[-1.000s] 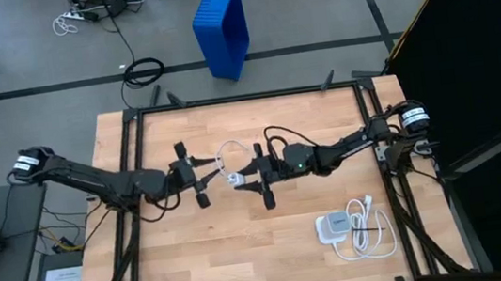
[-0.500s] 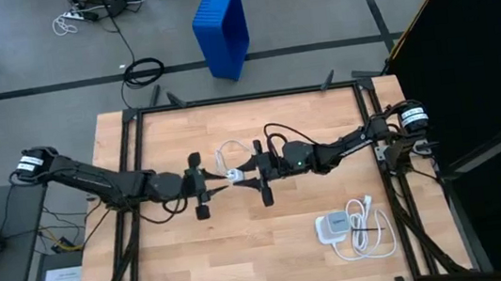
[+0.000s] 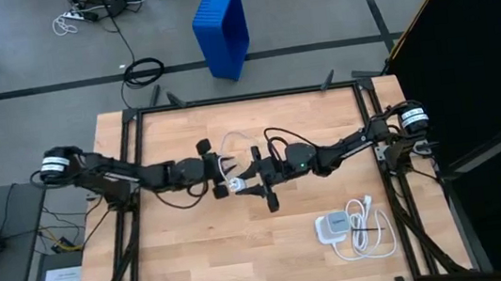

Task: Insert USB
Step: Insert the charger cable into the charger adapter

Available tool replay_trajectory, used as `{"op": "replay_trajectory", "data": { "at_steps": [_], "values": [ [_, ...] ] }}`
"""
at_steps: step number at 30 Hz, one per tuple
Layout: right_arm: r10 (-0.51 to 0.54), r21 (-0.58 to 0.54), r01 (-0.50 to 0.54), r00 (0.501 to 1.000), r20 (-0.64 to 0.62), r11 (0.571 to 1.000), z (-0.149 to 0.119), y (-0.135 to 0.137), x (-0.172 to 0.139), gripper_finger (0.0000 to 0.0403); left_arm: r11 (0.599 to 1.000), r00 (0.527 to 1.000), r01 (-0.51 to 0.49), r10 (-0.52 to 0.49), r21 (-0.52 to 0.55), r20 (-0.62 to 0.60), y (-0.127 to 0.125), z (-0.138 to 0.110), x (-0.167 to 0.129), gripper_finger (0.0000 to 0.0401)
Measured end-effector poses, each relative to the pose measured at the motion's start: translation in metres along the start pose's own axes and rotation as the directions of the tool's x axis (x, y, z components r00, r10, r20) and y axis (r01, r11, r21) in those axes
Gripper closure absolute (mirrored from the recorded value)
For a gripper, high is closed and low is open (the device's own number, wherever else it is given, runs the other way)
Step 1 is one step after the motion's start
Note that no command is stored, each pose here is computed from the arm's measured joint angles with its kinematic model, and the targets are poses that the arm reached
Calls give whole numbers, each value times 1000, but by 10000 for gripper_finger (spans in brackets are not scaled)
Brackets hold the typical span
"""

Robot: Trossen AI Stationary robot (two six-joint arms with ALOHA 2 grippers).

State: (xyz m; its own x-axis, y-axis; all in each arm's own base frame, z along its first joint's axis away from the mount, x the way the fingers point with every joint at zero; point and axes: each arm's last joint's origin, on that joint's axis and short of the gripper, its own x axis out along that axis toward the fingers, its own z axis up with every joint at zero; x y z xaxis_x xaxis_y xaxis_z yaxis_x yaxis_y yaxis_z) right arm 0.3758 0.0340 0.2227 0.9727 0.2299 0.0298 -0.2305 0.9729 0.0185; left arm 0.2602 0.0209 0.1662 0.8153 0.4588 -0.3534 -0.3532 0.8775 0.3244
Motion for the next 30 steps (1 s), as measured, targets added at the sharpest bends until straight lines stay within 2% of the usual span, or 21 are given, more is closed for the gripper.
{"op": "replay_trajectory", "data": {
  "at_steps": [5, 8, 13, 19, 21, 27, 30],
  "values": [
    [34, 8, -34, 999, -42, 999, -4, 1, 0, 289, 984, 982, -179, 177, -22, -68, 15, -7, 7, 300],
    [32, 20, -29, 986, -162, 999, -15, -2, -2, 289, 973, 965, -230, 229, 12, -124, 20, -12, 5, 300],
    [15, 100, 28, 915, -404, 995, -37, -15, -13, 289, 961, 943, -272, 278, 56, -184, 28, -11, -7, 300],
    [13, 205, 125, 825, -564, 971, -52, -25, -24, 289, 952, 944, -305, 298, -25, -144, 40, 4, -30, 300],
    [2, 225, 164, 804, -594, 960, -55, -27, -26, 289, 952, 952, -295, 286, -76, -110, 43, 10, -38, 300],
    [-139, 210, 347, 754, -642, 914, -58, -40, -32, 289, 980, 989, -149, 146, -134, -28, 37, 19, -47, 300],
    [-188, 169, 410, 696, -693, 896, -59, -48, -30, 289, 984, 994, -111, 110, -139, -9, 34, 21, -47, 300]
  ]
}}
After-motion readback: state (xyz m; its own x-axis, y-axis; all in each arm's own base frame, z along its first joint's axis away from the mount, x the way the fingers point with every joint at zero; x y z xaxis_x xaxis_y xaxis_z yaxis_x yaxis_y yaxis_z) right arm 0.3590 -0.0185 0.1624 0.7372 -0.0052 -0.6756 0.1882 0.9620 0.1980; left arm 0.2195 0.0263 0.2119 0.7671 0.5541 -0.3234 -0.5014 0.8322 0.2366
